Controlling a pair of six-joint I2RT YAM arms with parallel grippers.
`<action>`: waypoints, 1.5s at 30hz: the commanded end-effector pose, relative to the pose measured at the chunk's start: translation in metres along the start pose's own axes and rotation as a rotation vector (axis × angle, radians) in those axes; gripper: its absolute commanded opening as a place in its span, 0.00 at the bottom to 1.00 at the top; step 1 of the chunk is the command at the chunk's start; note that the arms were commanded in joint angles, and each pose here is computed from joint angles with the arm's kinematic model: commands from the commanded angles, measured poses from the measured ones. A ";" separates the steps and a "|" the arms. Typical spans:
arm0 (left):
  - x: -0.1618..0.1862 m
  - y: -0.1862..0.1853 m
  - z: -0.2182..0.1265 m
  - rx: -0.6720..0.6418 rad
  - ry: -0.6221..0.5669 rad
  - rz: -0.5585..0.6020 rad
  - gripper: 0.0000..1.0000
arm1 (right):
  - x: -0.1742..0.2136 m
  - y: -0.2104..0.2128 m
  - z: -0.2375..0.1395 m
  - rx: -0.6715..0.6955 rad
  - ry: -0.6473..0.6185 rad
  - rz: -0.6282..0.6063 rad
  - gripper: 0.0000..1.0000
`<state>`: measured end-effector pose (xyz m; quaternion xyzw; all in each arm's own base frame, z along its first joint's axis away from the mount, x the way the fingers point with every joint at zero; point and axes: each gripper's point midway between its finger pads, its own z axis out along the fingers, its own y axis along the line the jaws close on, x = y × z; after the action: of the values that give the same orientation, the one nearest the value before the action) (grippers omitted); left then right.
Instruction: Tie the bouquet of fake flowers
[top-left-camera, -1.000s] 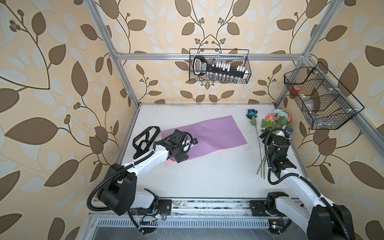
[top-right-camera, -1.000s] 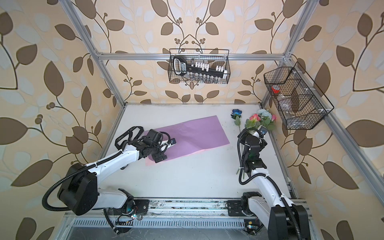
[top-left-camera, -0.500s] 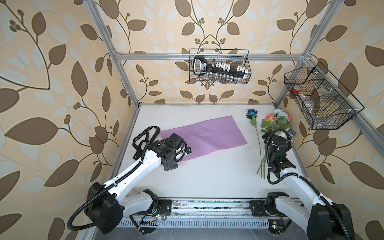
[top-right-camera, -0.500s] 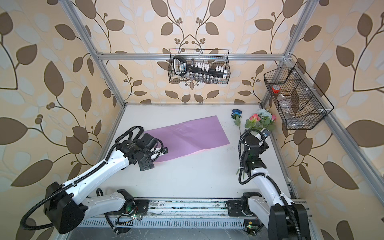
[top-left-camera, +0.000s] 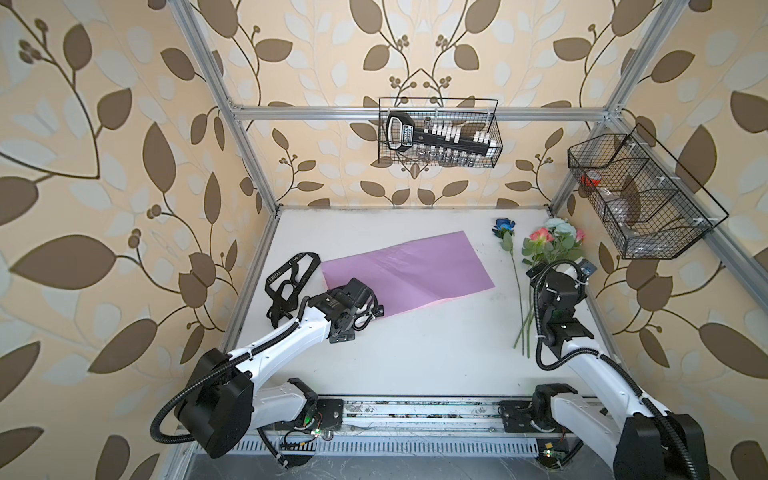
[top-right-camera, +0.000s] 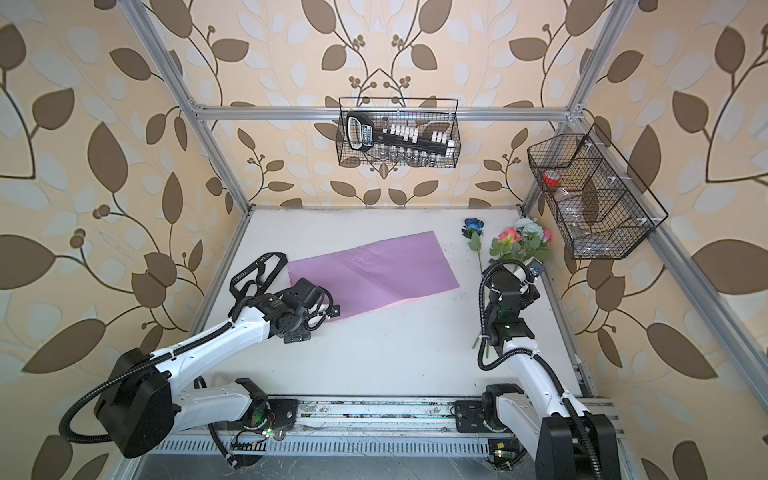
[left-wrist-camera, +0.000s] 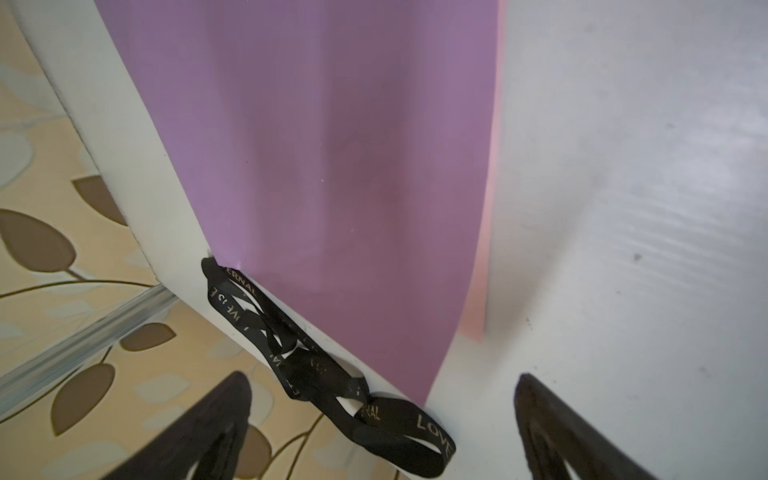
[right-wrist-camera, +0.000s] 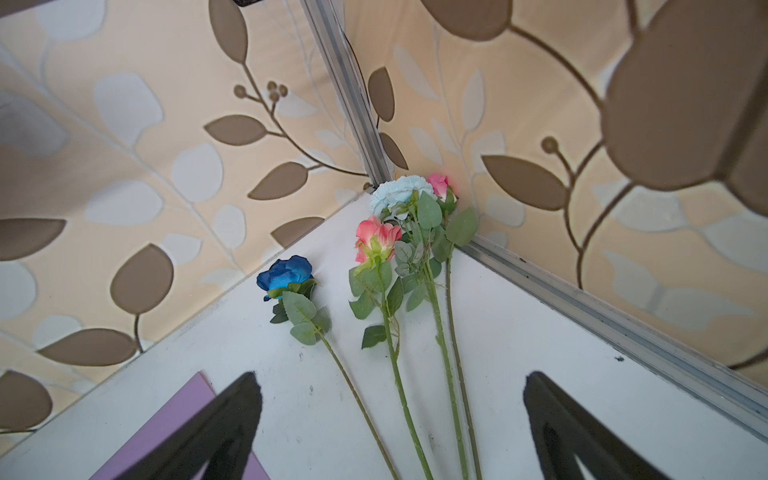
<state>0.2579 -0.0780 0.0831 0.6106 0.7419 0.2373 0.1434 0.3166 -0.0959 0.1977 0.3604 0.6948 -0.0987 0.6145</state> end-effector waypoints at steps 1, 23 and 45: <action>-0.015 0.009 0.008 -0.029 -0.028 0.098 0.93 | 0.003 -0.016 -0.002 0.070 -0.005 0.000 0.99; -0.058 0.062 -0.064 -0.188 -0.155 -0.069 0.00 | -0.004 -0.014 -0.010 0.025 0.023 0.079 0.99; -0.102 0.087 -0.193 -0.036 -0.627 -0.678 0.15 | 0.105 0.081 -0.065 -0.431 0.608 -0.223 0.99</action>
<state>0.2684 -0.1948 0.2882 0.3790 0.8013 0.0380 0.4614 0.3283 0.0184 0.1546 0.1972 0.8563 0.0814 0.4704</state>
